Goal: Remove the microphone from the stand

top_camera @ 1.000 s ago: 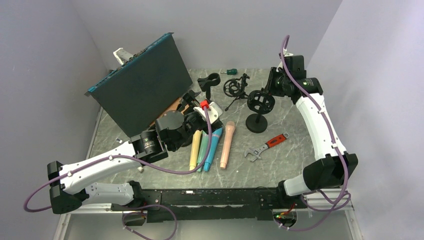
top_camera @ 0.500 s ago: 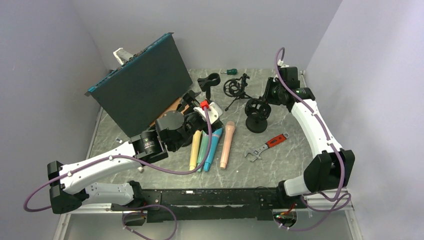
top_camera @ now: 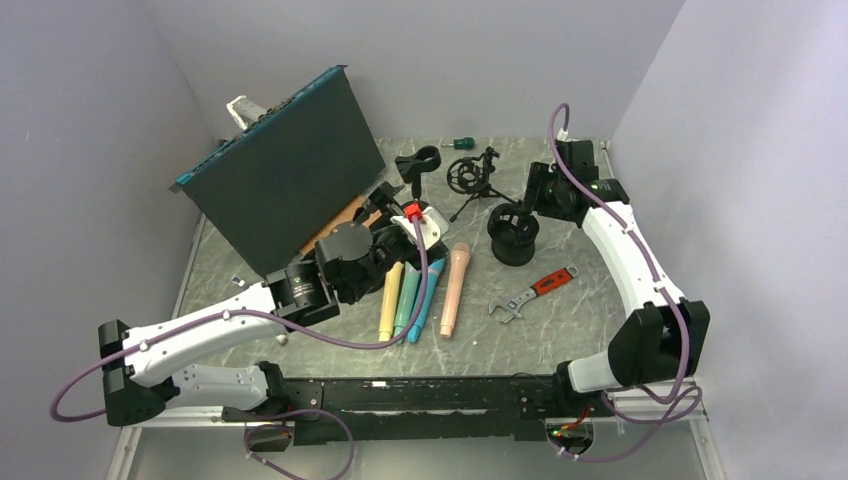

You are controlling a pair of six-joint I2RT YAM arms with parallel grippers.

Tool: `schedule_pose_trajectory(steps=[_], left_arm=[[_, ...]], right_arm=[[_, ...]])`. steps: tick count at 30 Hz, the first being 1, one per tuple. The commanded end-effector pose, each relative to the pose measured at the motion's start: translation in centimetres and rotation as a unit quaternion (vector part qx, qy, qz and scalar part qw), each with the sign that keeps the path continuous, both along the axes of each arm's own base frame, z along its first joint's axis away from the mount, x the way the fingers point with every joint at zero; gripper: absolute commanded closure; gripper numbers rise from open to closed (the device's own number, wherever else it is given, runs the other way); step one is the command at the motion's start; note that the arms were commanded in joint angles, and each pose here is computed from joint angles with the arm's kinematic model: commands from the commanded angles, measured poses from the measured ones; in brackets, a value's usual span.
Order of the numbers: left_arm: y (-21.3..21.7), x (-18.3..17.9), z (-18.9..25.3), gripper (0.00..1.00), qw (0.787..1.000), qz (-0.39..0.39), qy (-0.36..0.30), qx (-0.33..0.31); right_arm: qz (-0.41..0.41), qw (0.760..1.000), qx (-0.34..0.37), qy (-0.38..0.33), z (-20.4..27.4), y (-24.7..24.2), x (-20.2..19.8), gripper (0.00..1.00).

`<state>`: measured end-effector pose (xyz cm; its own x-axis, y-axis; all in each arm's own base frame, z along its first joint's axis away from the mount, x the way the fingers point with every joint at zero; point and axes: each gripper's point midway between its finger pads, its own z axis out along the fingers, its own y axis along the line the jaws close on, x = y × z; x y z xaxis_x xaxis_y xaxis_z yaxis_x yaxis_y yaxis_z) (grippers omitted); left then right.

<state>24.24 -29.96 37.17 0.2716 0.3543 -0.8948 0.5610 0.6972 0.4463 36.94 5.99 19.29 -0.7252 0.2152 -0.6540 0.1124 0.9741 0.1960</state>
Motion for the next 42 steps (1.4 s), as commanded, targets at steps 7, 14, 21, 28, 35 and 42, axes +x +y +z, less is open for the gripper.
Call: schedule_pose_trajectory(steps=[7,14,21,28,35,42], left_arm=[[-1.1,2.0,-0.9,0.01,0.999,0.015,0.048,-0.004],[5.6,5.7,2.6,0.05,0.957,0.005,0.198,-0.211],[16.9,-0.6,3.5,0.02,0.943,0.085,0.112,-0.301],[20.2,-7.4,0.2,0.01,0.919,0.056,0.101,-0.377],[21.1,-11.4,-1.5,0.01,0.892,-0.001,0.083,-0.444],[21.8,-13.5,-1.6,0.01,0.869,-0.035,0.067,-0.488]], right_arm=[[0.028,0.984,0.028,-0.172,12.3,0.5,-1.7,0.0],[0.086,0.964,0.072,-0.239,14.9,2.5,-4.5,0.0],[0.101,0.947,0.119,-0.28,13.4,3.0,-11.0,0.0],[0.11,0.92,0.209,-0.312,10.9,4.6,-15.3,0.0],[0.092,0.912,0.253,-0.31,9.3,4.6,-17.5,0.0],[0.028,0.894,0.274,-0.353,8.8,2.7,-19.3,0.0]])
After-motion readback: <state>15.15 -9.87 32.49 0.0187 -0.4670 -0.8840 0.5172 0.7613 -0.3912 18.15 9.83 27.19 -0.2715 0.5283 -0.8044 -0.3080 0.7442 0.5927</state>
